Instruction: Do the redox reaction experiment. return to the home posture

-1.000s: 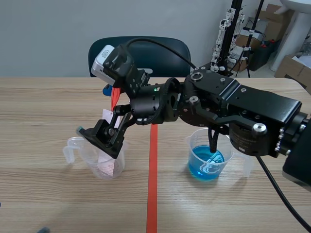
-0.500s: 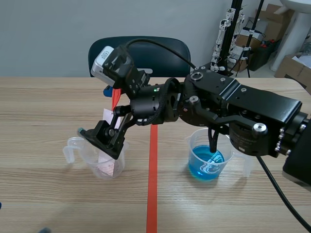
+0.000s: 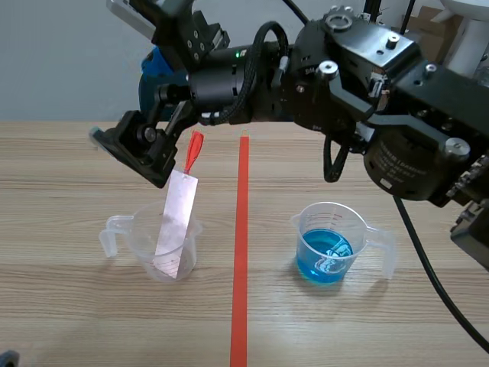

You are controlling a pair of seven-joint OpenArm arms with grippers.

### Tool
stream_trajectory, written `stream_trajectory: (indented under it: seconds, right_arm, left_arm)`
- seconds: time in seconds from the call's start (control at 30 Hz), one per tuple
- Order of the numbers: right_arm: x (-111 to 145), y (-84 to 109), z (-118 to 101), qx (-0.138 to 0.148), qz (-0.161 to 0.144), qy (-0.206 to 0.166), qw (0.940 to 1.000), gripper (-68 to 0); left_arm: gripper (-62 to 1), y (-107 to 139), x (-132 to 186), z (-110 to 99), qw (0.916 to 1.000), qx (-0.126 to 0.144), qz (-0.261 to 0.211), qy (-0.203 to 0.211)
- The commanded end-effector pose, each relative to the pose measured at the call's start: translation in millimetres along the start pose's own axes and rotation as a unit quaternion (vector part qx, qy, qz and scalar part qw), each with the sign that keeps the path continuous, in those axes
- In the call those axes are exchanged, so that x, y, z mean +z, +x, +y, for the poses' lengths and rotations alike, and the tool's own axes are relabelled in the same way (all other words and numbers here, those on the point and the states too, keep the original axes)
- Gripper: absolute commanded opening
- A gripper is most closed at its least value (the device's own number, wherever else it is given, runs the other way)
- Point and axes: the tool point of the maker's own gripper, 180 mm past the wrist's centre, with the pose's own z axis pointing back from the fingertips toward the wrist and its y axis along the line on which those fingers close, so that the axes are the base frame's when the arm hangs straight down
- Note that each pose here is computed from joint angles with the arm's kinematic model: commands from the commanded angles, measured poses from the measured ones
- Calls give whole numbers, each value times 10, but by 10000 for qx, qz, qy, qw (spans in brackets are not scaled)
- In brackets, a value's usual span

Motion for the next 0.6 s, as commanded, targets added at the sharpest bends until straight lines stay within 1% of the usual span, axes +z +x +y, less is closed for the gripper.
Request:
stream_trajectory:
  seconds: [0.0, 0.07, 0.17, 0.23, 0.33, 0.4, 0.47, 0.57]
  right_arm:
    - [61, 191, -104, 172, -178, -98, 9996, 4]
    - [135, 311, -145, 236, -294, -175, 9991, 4]
    - [291, 476, -229, 211, -538, -367, 9977, 4]
    - [423, 559, -285, 243, -673, -528, 9960, 4]
    - [659, 661, -361, 368, -872, -794, 9923, 4]
    - [826, 689, -413, 409, -966, -1002, 9894, 4]
    - [1001, 685, -487, 403, -1017, -1293, 9855, 4]
    - [1247, 619, -582, 379, -992, -1690, 9799, 4]
  left_arm:
    - [10, 169, -76, 61, 9999, -134, -82, -72]
    - [10, 281, -129, 90, 9997, -221, 7, -88]
    - [10, 500, -204, 65, 9990, -401, -39, -200]
    - [10, 659, -248, 4, 9983, -480, -127, -320]
    - [10, 901, -286, -139, 9967, -519, -325, -539]
    - [10, 1016, -310, -246, 9955, -503, -387, -699]
    - [10, 1084, -350, -315, 9949, -585, -347, -738]
    - [10, 1194, -390, -403, 9940, -651, -365, -801]
